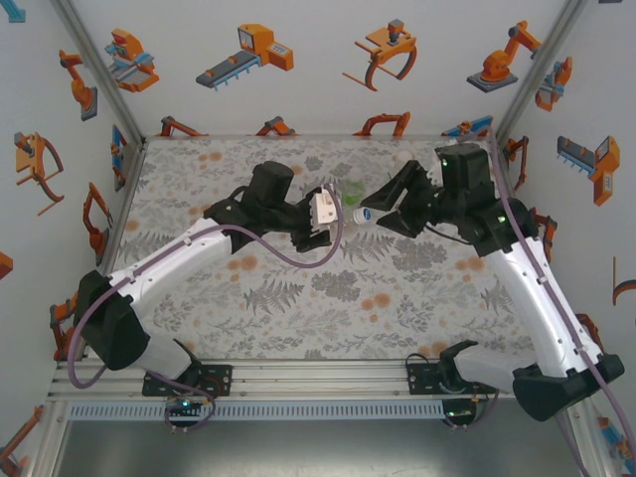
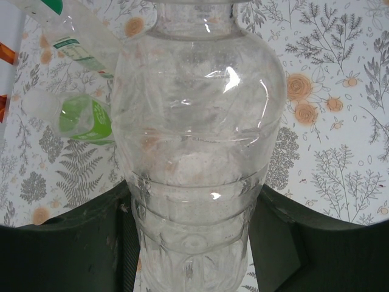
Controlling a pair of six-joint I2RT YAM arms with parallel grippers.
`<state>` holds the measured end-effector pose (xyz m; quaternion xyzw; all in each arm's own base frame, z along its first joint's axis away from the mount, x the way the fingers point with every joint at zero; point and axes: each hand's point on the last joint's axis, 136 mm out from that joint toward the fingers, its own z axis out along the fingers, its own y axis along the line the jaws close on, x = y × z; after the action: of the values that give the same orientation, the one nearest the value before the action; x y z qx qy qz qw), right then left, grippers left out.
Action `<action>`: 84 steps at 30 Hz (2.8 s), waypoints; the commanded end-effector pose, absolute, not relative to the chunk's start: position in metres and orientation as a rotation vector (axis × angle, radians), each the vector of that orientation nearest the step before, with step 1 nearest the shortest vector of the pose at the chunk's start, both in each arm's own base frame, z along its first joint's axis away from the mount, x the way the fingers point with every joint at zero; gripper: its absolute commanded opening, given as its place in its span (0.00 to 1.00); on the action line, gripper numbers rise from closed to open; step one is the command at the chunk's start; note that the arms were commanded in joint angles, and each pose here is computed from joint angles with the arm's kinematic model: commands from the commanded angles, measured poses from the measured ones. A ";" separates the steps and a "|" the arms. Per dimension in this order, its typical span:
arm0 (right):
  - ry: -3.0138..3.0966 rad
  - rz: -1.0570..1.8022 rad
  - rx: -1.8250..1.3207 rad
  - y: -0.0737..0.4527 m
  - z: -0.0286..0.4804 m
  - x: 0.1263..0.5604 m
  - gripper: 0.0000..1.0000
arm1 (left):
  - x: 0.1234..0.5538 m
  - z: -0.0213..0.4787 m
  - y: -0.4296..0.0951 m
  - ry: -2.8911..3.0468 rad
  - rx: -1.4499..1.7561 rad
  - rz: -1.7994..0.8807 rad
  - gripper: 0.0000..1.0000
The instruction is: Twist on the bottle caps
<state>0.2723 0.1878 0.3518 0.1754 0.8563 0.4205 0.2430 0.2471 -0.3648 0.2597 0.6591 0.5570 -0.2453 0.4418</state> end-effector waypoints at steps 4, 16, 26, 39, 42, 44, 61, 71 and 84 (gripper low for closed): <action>2.167 0.975 0.164 0.171 0.392 0.268 0.59 | 0.245 0.292 -0.361 1.323 1.579 -0.605 0.00; 1.487 0.876 -0.991 0.226 0.443 0.215 0.52 | 0.222 0.297 -0.349 1.301 1.619 -0.670 0.00; 1.121 0.837 -1.392 0.243 0.429 0.182 0.55 | 0.200 0.298 -0.340 1.284 1.651 -0.741 0.00; 1.141 0.919 -1.418 0.252 0.402 0.185 0.50 | 0.203 0.297 -0.338 1.300 1.647 -0.724 0.00; 1.164 0.914 -1.413 0.252 0.395 0.188 0.47 | 0.203 0.297 -0.338 1.301 1.647 -0.725 0.00; 1.167 0.912 -1.412 0.252 0.394 0.190 0.46 | 0.203 0.296 -0.338 1.302 1.647 -0.725 0.00; 1.501 1.001 -1.119 0.252 0.386 0.229 0.05 | 0.220 0.298 -0.345 1.319 1.590 -0.702 0.00; 2.247 1.218 0.219 0.211 0.305 0.285 0.00 | 0.253 0.294 -0.358 1.350 1.521 -0.610 0.00; 2.430 1.208 0.784 0.197 0.270 0.273 0.00 | 0.252 0.290 -0.366 1.332 1.572 -0.637 0.00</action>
<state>0.2858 0.2007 0.2839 0.2397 0.8354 0.4525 0.1997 0.2464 -0.3520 0.2346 0.6461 0.6011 -0.2489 0.3992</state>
